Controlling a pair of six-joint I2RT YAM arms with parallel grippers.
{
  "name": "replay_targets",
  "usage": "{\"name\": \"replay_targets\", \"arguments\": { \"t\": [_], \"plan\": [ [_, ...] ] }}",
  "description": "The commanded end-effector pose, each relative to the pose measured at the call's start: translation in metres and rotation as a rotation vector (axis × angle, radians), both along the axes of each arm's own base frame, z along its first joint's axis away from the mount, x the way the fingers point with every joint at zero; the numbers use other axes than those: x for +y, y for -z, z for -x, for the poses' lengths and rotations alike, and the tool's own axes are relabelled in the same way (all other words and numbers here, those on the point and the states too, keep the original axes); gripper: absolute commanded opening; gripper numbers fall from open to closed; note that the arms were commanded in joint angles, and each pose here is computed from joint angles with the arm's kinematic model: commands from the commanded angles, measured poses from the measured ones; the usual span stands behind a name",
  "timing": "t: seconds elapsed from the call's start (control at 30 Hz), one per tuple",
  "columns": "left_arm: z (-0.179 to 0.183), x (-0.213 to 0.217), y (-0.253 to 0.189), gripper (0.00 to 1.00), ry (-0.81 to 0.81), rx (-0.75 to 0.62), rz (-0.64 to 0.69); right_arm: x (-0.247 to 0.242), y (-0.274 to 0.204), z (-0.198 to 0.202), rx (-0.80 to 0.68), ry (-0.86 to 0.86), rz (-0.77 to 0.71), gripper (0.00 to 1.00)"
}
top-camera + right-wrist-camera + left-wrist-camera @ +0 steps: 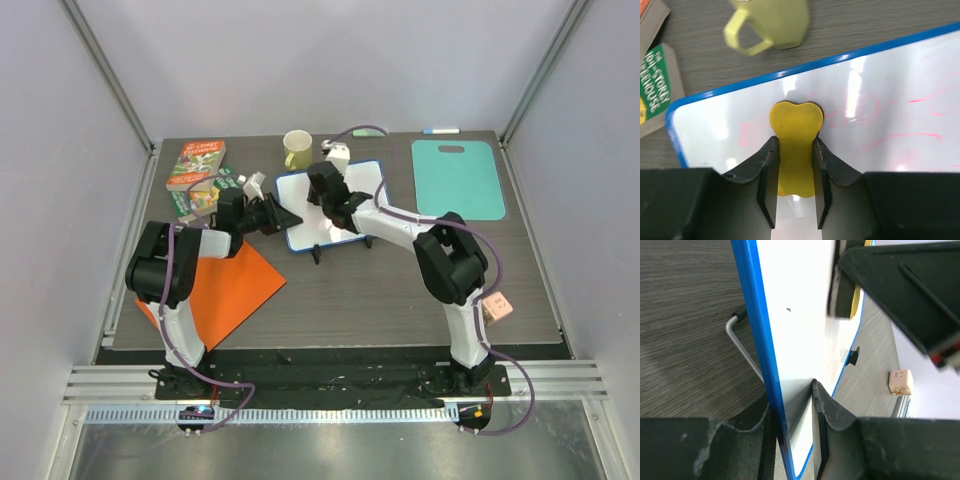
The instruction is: Erase the whiteboard
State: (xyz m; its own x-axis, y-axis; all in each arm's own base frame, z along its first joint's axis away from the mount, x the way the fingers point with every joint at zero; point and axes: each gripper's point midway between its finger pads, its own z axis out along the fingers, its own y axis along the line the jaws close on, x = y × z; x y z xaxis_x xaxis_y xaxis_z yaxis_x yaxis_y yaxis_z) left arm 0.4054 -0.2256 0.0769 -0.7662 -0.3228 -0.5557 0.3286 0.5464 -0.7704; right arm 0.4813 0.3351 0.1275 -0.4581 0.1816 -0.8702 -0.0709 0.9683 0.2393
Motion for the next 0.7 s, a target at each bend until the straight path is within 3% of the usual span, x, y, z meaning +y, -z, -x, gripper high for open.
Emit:
{"name": "replay_targets", "arguments": {
  "t": [0.0, 0.2, 0.4, 0.67],
  "plan": [
    [0.017, -0.012, 0.029, 0.00, 0.104, -0.064, -0.136, -0.124, 0.062, -0.001, 0.155, 0.307, 0.167, 0.01],
    [0.017, -0.012, 0.028, 0.00, 0.104, -0.067, -0.137, -0.125, 0.072, -0.010, 0.203, 0.263, 0.120, 0.01],
    [0.018, -0.013, 0.029, 0.00, 0.107, -0.067, -0.140, -0.082, 0.059, -0.009, 0.185, 0.156, -0.024, 0.01],
    [0.019, -0.015, 0.029, 0.00, 0.114, -0.066, -0.147, -0.003, 0.025, -0.005, 0.104, 0.010, -0.085, 0.01]
  ]
}}
